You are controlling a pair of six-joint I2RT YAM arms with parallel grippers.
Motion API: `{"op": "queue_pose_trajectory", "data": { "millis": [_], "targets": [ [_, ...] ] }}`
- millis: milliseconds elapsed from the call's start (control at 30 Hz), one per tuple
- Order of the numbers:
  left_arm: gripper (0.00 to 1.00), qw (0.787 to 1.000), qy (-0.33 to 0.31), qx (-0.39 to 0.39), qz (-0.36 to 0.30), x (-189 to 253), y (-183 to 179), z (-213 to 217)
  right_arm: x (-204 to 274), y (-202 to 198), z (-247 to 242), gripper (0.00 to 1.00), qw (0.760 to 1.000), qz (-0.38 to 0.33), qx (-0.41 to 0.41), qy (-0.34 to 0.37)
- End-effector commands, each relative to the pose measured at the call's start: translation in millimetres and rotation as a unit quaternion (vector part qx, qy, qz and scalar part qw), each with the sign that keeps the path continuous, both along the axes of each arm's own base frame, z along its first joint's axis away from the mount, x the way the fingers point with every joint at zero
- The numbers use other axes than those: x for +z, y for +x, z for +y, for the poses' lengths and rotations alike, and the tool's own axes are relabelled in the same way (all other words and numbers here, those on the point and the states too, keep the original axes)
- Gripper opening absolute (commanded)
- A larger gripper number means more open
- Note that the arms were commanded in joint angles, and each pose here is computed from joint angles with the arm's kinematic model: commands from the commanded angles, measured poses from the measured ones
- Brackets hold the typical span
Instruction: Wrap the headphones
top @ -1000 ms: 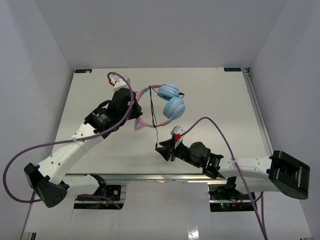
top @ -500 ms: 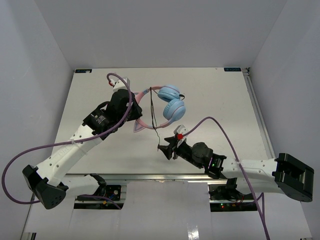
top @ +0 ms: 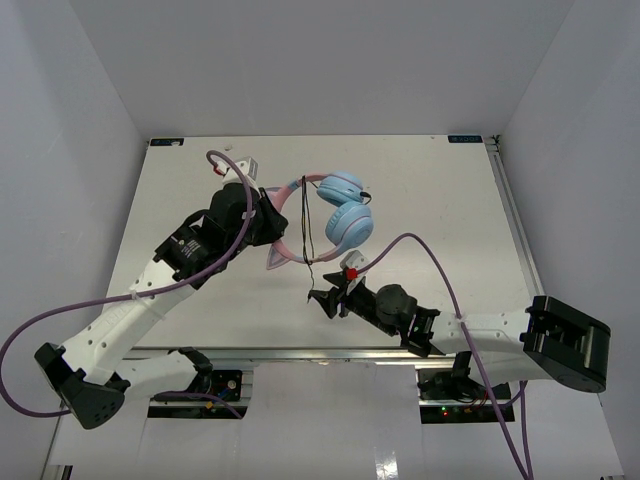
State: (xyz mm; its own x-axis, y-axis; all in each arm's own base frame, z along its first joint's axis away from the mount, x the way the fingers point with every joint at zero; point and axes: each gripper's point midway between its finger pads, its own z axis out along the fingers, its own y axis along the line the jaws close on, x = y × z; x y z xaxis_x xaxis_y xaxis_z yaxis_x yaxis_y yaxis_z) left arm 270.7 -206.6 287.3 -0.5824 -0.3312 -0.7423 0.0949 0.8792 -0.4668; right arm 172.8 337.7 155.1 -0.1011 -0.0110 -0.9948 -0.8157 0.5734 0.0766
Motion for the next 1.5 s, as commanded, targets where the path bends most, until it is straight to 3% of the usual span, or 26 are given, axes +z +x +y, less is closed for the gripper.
{"op": "queue_pose_trajectory", "data": {
  "millis": [0,467,567,700,767,933,1133,1333,1400,1467],
  "targets": [
    [0.00,0.997,-0.065,-0.005,-0.043,35.0,-0.5,-7.0,34.2,-1.6,12.7,0.58,0.998,-0.031,0.016,0.058],
    [0.00,0.996,-0.080,-0.015,-0.047,38.7,-5.2,-9.4,26.1,-3.3,29.7,0.53,0.997,-0.027,0.038,0.066],
    [0.00,0.995,-0.087,-0.024,-0.047,40.3,-7.5,-12.3,25.9,-4.3,30.5,0.42,0.996,-0.028,0.040,0.070],
    [0.00,0.991,-0.107,-0.062,-0.048,42.3,-15.8,-23.8,24.0,-6.7,27.6,0.16,0.996,-0.030,0.044,0.074],
    [0.00,0.989,-0.114,-0.080,-0.053,46.0,-18.9,-28.8,21.1,-6.6,23.2,0.09,0.996,-0.030,0.040,0.073],
    [0.00,0.984,-0.111,-0.123,-0.065,53.8,-24.9,-36.8,18.1,-3.1,1.7,0.08,0.997,-0.035,0.011,0.072],
    [0.00,0.962,-0.099,-0.242,-0.082,69.9,-42.9,-60.6,27.5,6.6,-42.0,0.08,0.994,-0.063,-0.038,0.083],
    [0.00,0.918,-0.059,-0.370,-0.127,73.8,-60.5,-79.9,41.5,17.4,-65.8,0.08,0.991,-0.080,-0.072,0.074],
    [0.00,0.917,-0.046,-0.377,-0.124,69.6,-58.7,-80.8,49.1,18.3,-71.7,0.08,0.990,-0.094,-0.078,0.071],
    [0.00,0.929,-0.027,-0.350,-0.120,68.9,-47.9,-75.6,57.3,15.2,-75.3,0.08,0.989,-0.102,-0.074,0.080]
  ]
}}
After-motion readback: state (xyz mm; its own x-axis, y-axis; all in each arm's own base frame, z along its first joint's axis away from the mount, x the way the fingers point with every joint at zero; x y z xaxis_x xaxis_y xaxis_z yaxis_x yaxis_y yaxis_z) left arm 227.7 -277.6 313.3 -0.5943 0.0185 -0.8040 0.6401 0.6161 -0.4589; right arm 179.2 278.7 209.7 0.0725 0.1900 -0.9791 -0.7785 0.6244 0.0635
